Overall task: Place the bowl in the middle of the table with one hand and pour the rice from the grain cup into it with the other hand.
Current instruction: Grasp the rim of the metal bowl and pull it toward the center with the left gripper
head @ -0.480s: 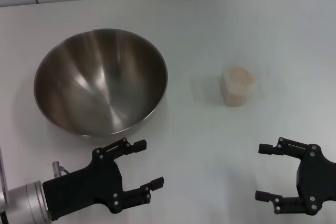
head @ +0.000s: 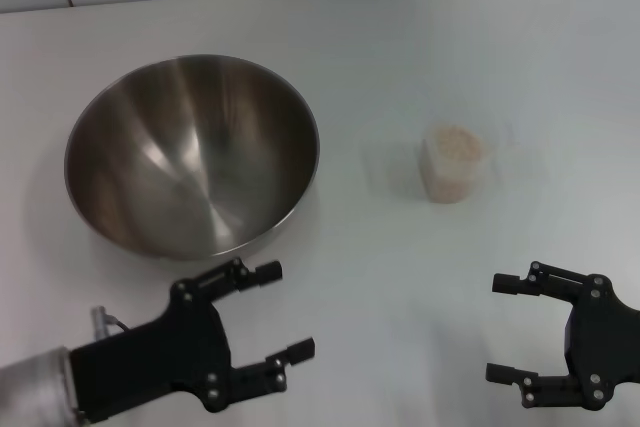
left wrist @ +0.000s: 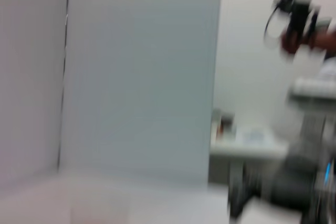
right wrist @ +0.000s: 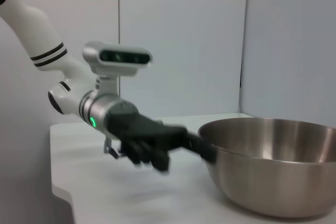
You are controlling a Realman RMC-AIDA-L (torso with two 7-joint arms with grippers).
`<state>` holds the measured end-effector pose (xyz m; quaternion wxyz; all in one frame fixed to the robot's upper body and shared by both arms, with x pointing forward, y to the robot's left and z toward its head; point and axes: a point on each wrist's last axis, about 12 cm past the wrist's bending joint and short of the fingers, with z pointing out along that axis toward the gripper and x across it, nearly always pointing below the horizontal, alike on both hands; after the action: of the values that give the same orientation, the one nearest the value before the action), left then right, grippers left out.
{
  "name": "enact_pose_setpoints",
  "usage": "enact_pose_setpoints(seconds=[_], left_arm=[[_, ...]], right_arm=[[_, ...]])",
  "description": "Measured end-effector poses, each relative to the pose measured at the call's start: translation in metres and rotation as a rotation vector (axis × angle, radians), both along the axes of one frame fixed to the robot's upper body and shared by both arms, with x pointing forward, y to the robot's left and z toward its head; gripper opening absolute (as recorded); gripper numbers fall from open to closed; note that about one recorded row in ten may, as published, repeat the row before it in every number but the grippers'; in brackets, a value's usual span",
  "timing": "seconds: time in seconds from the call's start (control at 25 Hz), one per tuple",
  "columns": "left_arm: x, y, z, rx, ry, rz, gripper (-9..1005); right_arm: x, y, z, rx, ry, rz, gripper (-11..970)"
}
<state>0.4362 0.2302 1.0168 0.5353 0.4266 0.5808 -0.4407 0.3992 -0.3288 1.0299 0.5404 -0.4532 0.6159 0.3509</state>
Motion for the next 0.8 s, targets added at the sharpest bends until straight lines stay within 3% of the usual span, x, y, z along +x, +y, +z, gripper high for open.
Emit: enact_pose_setpoints(seconds=[0.24,0.4,0.52,0.6,0.8], left_arm=[[0.002,0.022,0.049,-0.333,-0.124,0.040,789],[0.031,0.043,0.084,-0.381,-0.013,0.086,787],[0.058,0.045,0.105,-0.211,0.096,0.165,786],[0.079,0.046,0.120,-0.034,0.161,0.296,785],[0.127,0.055,0.145,0.237,0.324,0.521,782]], right_arm=[[-0.001,0.000,0.000,0.002,0.002,-0.001,826],[-0.002,-0.001,0.000,0.003,0.002,-0.004,824],[-0.002,-0.001,0.000,0.003,0.001,-0.004,823],[-0.002,-0.001,0.000,0.004,0.001,-0.004,822],[-0.002,-0.001,0.001,0.008,-0.002,-0.004,821]])
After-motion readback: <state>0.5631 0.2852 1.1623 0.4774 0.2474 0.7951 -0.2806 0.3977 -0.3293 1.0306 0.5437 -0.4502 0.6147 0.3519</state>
